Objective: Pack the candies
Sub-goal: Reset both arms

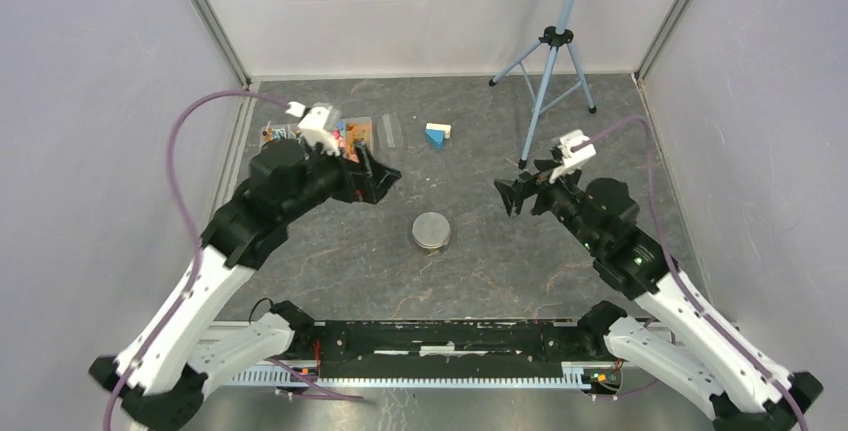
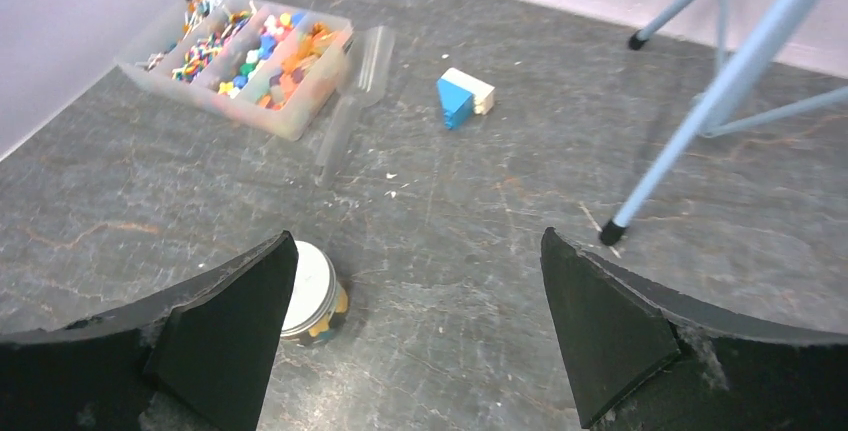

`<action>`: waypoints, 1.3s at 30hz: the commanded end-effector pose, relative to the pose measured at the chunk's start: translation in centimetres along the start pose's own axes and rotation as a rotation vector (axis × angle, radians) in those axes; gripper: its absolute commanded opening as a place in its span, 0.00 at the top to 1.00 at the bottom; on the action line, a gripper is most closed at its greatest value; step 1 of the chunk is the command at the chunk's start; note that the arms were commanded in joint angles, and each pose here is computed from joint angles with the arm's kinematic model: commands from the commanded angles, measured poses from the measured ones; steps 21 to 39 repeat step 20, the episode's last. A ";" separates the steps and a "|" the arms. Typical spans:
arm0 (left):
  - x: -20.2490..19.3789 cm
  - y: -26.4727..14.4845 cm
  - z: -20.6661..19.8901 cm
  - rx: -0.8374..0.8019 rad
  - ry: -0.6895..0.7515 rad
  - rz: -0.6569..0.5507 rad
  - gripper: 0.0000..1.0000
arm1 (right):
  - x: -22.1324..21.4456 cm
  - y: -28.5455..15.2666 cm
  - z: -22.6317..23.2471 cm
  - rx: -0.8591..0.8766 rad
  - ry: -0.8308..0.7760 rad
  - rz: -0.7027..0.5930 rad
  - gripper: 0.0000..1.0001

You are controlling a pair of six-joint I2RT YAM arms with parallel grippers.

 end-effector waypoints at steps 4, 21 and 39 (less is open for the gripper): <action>1.4 -5.7 -0.5 -0.043 0.084 -0.268 0.00 | 2.2 -3.8 -1.0 -0.079 0.019 -0.115 0.02; -1.1 -7.3 -0.3 -0.066 0.063 -0.302 0.00 | 1.6 -5.4 -2.1 -0.168 0.118 -0.143 0.02; -1.1 -7.3 -0.3 -0.066 0.063 -0.302 0.00 | 1.6 -5.4 -2.1 -0.168 0.118 -0.143 0.02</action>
Point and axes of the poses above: each gripper's point midway between its finger pads, its own y axis out along the fingers, its own z axis along the line the jaws close on, x = y × z, the point moved 6 cm from there along -y, back along the fingers, and after that the axes turned 13 degrees about y, right-handed, at the moved point
